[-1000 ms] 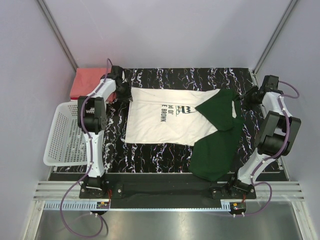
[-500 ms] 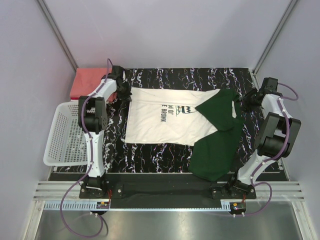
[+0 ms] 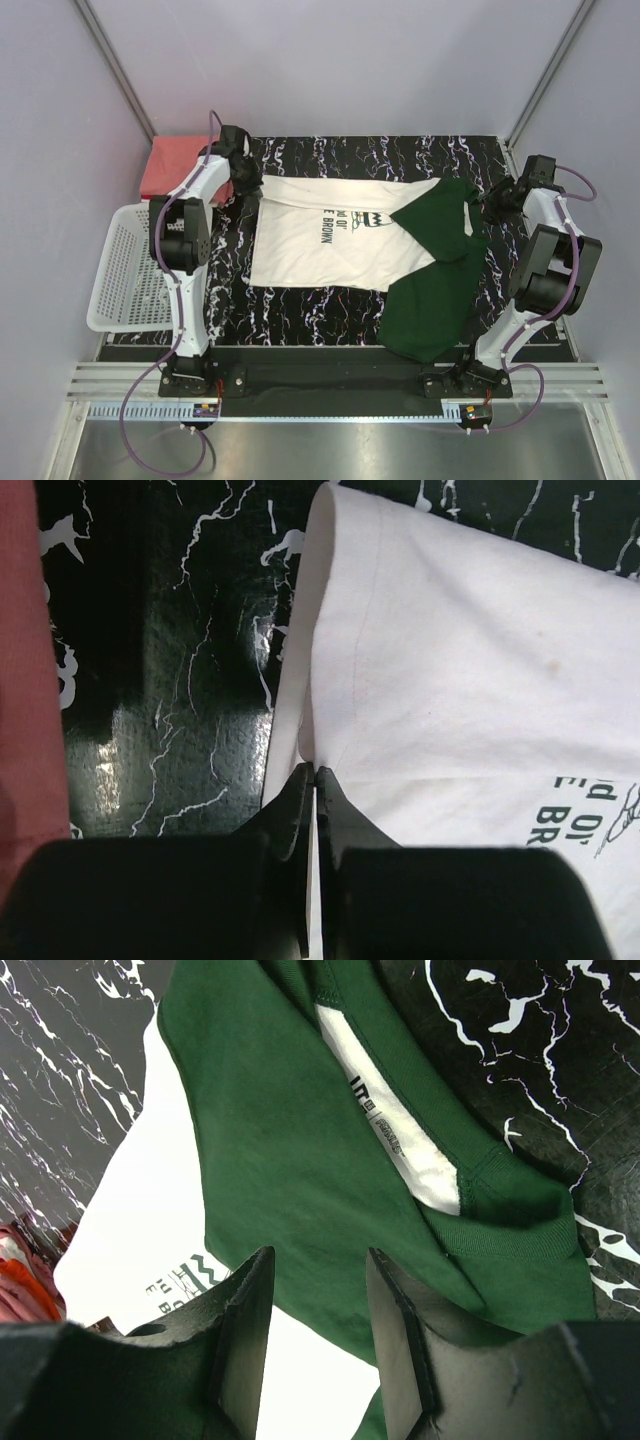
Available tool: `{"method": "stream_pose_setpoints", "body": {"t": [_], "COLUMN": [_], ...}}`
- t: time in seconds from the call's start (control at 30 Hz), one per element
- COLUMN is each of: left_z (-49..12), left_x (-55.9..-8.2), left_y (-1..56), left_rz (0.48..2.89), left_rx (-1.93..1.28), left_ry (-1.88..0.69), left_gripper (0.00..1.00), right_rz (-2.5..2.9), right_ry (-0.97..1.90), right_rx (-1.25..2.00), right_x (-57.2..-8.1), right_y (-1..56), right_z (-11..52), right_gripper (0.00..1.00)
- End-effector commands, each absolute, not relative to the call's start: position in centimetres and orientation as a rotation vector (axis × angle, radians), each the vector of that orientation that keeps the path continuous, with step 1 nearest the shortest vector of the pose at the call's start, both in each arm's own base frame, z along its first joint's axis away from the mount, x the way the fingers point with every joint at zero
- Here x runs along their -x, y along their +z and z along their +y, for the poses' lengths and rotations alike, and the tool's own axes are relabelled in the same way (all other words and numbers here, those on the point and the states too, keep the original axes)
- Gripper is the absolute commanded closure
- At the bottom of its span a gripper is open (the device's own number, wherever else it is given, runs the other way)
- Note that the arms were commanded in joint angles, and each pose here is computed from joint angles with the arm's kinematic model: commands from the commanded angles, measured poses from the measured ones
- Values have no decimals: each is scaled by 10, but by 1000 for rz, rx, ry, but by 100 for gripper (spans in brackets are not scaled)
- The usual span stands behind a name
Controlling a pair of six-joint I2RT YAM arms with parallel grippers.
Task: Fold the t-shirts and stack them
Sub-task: Fold the tshirt
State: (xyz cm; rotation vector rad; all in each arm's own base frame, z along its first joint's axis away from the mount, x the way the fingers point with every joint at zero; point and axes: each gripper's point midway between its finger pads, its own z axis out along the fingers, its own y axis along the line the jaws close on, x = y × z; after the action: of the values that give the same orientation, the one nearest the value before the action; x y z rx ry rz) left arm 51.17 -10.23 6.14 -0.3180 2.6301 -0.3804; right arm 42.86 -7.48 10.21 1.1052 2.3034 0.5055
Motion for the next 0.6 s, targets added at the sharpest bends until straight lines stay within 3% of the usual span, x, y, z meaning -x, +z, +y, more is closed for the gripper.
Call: {"method": "stream_pose_setpoints", "body": {"t": [0.0, 0.43, 0.57], "left_z": [-101, -96, -94], "left_x": [-516, -502, -507], "left_y": [89, 57, 57], "left_rz": [2561, 2637, 2629], "left_rx": [305, 313, 310], "left_ry": [-359, -298, -280], "left_gripper": [100, 100, 80], "right_rz": [2285, 2287, 2281], "right_ry": [535, 533, 506], "right_rx": [-1045, -1038, -1062], "right_x": [-435, -434, -428], "right_y": [111, 111, 112], "right_z": [-72, -72, -73], "right_gripper": [52, 51, 52]}}
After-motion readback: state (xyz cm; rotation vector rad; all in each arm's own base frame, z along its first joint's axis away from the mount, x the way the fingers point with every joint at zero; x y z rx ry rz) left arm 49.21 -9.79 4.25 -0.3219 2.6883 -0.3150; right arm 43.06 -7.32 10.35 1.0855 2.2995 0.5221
